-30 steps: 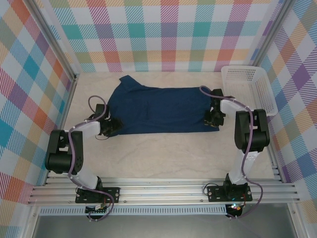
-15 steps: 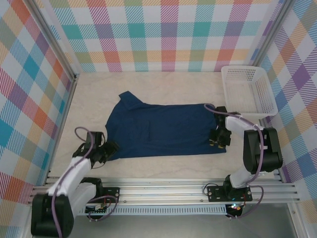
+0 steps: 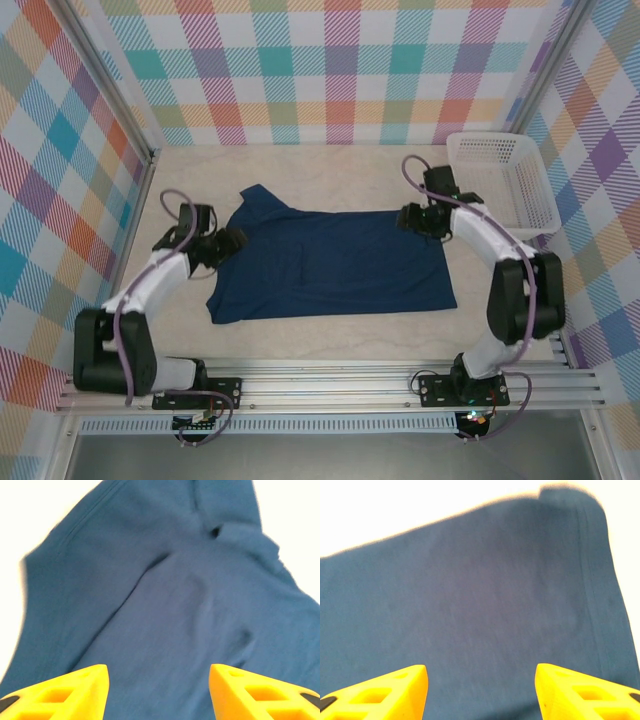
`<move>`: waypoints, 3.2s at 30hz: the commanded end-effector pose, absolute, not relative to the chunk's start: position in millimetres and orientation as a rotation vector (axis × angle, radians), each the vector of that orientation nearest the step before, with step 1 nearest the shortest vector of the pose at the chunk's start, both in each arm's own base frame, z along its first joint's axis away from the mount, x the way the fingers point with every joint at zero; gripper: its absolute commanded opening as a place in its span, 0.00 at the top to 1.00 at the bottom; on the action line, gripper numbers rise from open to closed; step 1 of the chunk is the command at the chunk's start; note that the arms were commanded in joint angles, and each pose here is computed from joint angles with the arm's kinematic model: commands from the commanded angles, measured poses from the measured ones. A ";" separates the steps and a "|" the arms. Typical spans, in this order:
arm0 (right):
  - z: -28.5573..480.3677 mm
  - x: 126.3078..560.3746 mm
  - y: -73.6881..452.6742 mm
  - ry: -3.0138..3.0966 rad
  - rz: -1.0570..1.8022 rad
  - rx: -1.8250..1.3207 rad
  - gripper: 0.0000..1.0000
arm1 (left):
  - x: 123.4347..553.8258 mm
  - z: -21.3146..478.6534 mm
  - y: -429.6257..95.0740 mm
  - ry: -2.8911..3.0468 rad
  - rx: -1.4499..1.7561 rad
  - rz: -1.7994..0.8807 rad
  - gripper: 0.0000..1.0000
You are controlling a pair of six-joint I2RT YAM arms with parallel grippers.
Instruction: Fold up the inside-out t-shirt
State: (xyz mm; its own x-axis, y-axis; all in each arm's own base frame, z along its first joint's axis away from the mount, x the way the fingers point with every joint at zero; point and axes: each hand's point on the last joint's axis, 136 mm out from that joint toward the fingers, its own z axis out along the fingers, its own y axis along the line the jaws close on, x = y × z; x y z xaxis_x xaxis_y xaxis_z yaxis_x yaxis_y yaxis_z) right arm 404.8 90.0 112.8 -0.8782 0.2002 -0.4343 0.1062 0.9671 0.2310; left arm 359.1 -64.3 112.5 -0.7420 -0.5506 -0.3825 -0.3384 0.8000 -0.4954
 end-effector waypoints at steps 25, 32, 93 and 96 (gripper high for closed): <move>69.7 461.9 94.1 2.680 0.213 0.147 0.42 | 534.6 52.3 -53.2 2.630 -0.425 -0.235 0.48; 63.5 457.4 93.5 2.696 0.206 0.137 0.42 | 551.0 45.1 -49.2 2.662 -0.415 -0.249 0.47; 52.3 443.4 102.5 2.742 0.276 0.127 0.43 | 583.5 20.6 -46.6 2.734 -0.426 -0.222 0.91; 61.1 445.6 98.9 2.724 0.249 0.118 0.43 | 592.8 34.3 -48.7 2.699 -0.414 -0.246 0.96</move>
